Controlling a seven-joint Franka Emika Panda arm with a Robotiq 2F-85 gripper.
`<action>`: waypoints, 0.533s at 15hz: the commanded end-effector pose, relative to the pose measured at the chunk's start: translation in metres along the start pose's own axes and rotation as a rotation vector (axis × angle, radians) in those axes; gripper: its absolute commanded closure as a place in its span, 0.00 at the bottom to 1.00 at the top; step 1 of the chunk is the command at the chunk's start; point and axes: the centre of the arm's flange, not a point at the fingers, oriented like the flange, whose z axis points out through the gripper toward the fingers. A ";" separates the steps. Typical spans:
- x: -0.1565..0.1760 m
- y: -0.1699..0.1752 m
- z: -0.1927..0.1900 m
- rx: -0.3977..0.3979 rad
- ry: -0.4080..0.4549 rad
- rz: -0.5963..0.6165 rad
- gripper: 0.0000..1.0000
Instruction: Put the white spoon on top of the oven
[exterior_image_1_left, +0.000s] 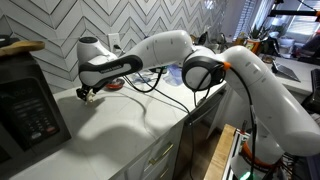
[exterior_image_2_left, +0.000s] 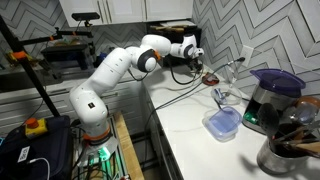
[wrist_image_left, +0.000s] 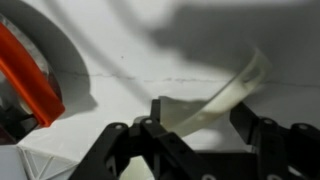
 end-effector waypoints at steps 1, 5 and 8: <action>0.031 -0.001 0.020 -0.050 -0.046 0.021 0.58; 0.039 0.000 0.001 -0.076 -0.004 0.025 0.87; 0.040 0.004 -0.012 -0.094 0.007 0.021 0.96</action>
